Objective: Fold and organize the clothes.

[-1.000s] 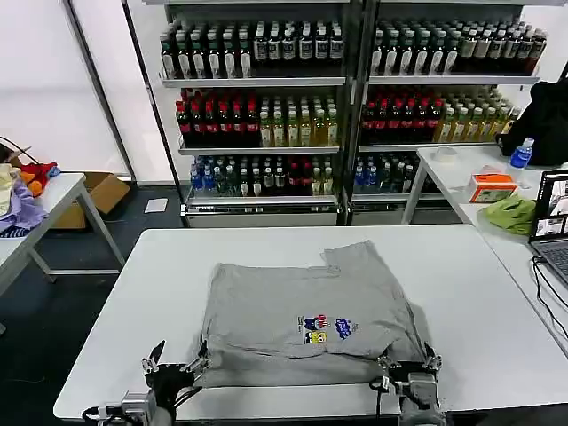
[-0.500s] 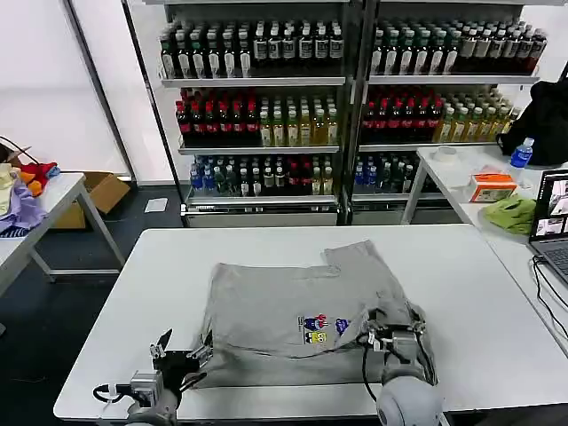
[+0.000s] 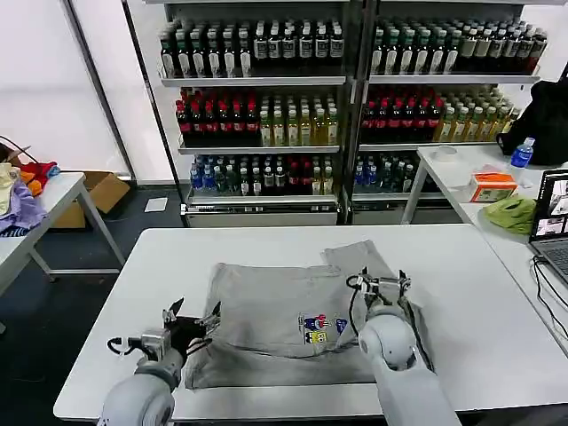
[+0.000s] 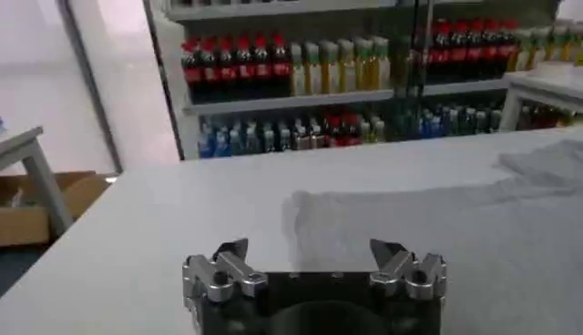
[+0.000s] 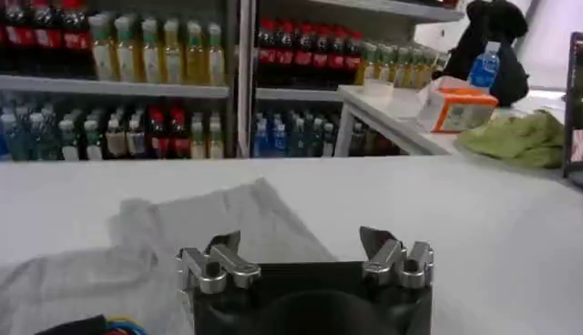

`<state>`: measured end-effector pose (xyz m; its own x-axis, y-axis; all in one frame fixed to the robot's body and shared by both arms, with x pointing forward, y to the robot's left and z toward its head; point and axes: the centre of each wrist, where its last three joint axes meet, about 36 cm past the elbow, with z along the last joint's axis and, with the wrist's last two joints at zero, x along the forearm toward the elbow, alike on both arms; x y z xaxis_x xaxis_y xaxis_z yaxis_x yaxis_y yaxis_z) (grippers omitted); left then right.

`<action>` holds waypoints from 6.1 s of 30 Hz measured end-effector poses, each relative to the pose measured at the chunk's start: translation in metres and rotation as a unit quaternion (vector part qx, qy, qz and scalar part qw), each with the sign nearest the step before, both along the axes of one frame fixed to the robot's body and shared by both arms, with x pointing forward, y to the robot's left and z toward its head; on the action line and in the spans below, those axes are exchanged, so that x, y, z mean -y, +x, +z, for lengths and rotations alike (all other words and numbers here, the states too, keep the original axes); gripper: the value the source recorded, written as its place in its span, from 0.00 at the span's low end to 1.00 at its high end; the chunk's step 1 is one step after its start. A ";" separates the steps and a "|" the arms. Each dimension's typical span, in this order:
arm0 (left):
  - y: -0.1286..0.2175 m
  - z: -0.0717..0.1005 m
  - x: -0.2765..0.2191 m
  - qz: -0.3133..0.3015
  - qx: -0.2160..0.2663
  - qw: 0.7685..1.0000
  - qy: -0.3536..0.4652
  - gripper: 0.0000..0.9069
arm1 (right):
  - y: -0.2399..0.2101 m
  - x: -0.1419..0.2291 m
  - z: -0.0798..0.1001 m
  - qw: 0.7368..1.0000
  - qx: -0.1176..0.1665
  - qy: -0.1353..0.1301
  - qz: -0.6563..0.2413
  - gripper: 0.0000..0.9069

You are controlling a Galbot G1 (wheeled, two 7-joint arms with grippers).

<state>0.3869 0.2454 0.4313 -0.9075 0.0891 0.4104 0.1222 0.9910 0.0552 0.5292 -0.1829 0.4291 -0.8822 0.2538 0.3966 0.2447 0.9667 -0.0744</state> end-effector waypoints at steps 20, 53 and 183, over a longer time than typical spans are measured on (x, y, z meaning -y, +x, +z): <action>0.096 -0.004 -0.005 -0.029 -0.020 0.999 -0.017 1.00 | 0.093 0.011 0.007 0.999 -0.034 0.014 0.003 1.00; 0.168 -0.042 0.005 -0.007 -0.071 0.997 0.007 0.07 | 0.115 0.001 -0.031 0.995 -0.091 0.026 0.016 0.00; -0.050 -0.042 0.032 -0.023 0.019 0.999 0.012 1.00 | -0.208 0.057 -0.031 0.998 -0.054 0.028 0.023 1.00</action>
